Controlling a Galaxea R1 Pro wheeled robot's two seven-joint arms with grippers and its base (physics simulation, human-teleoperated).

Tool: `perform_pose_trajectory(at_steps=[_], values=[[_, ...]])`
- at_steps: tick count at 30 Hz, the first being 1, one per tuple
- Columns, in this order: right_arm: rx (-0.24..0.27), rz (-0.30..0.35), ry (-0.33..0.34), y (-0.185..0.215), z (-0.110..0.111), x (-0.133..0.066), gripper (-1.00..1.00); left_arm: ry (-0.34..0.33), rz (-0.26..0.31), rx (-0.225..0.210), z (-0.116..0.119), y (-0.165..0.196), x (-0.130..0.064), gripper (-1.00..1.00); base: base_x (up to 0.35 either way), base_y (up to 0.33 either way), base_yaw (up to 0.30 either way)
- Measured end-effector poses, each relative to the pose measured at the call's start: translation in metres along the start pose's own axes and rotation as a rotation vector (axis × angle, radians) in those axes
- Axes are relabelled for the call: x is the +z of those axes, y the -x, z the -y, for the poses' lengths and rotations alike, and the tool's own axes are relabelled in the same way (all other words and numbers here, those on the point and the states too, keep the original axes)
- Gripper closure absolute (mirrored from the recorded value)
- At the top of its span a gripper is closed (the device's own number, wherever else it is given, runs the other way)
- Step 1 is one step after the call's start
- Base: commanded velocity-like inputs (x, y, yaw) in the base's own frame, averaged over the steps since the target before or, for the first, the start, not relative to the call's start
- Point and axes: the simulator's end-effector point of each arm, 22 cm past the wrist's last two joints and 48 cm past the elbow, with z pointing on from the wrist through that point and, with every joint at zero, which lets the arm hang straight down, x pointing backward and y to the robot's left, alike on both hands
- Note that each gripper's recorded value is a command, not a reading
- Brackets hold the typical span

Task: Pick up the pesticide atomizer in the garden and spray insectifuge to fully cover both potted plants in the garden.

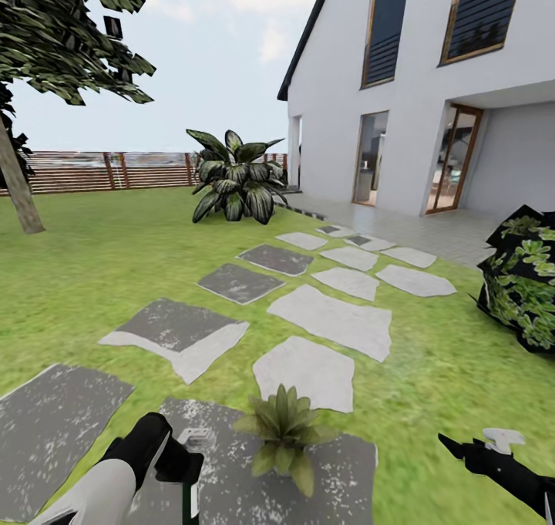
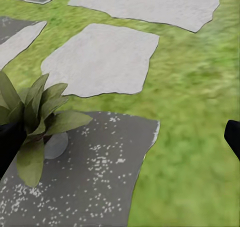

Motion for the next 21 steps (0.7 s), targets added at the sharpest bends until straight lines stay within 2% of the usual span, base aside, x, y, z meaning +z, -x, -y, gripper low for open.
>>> perform_pose_trajectory(at_steps=[10, 13, 16, 18, 19, 21], values=[[0.005, -0.011, -0.009, -0.005, 0.004, 0.001, -1.00, 0.004, -0.042, -0.012, -0.001, -0.009, 0.005, 1.00, 0.019, 0.000, 0.000], [0.031, 0.000, -0.026, -0.007, 0.011, -0.002, -1.00, 0.005, -0.057, -0.019, -0.001, -0.012, 0.006, 1.00, 0.000, 0.000, 0.000], [0.082, 0.024, -0.057, -0.009, 0.023, -0.008, -1.00, 0.007, -0.097, -0.044, -0.001, -0.019, 0.006, 1.00, 0.000, 0.000, 0.000], [0.096, 0.029, -0.065, -0.010, 0.027, -0.009, -1.00, 0.010, -0.112, -0.050, -0.002, -0.021, 0.006, 1.00, 0.000, 0.000, -0.041], [0.099, 0.029, -0.066, -0.011, 0.027, -0.009, -1.00, 0.016, -0.119, -0.041, -0.002, -0.022, 0.006, 1.00, 0.040, 0.000, -0.082], [0.102, 0.027, -0.067, -0.013, 0.027, -0.009, -1.00, 0.045, -0.138, 0.004, -0.005, -0.024, 0.007, 1.00, 0.128, 0.000, -0.113]])
